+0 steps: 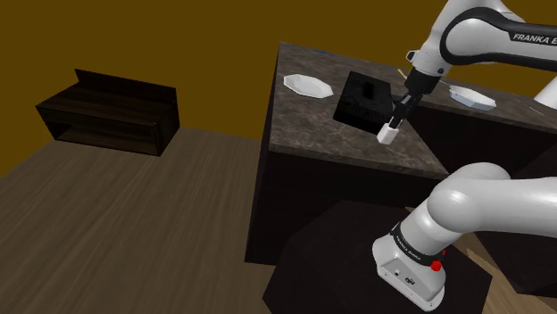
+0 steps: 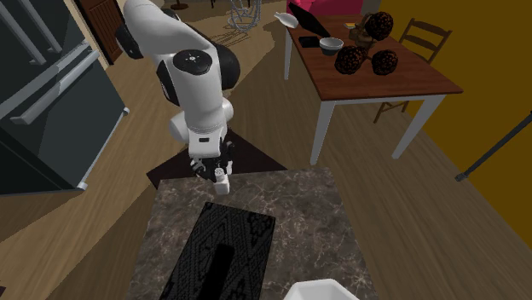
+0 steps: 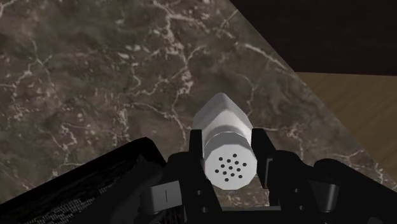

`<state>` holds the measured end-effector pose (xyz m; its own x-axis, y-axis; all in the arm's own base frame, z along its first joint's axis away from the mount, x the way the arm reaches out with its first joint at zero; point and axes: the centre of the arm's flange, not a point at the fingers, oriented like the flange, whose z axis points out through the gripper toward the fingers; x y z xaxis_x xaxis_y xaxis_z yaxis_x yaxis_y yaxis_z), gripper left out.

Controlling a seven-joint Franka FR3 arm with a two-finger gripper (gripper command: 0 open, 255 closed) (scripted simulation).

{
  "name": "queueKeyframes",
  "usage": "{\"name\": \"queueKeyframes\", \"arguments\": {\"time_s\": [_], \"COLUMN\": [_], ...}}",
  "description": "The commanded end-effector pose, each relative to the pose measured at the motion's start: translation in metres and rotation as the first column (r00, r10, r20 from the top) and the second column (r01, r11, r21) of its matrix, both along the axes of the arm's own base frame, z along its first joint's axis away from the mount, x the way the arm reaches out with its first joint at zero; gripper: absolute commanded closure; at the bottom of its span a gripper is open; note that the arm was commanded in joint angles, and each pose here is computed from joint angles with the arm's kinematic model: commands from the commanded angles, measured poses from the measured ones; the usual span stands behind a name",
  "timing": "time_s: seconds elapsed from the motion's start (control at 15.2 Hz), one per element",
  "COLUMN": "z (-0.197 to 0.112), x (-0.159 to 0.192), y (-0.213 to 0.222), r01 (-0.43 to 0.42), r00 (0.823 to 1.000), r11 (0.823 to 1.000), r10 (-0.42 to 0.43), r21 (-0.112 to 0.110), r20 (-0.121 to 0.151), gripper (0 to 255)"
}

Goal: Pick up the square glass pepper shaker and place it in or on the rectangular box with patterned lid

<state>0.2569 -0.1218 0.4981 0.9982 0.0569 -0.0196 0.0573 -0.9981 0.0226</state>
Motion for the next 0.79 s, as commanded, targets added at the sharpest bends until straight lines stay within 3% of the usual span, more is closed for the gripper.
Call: {"name": "queueKeyframes", "arguments": {"time_s": [0.0,0.73], "z": [0.011,0.069], "x": [-0.001,-0.001], "y": [0.001,0.001], "r01": [0.000,0.000], "r00": [1.000,1.000], "r11": [1.000,1.000], "r10": [0.000,0.000], "r21": [0.000,0.000], "r20": [0.000,0.000], "gripper": [255,255]}}
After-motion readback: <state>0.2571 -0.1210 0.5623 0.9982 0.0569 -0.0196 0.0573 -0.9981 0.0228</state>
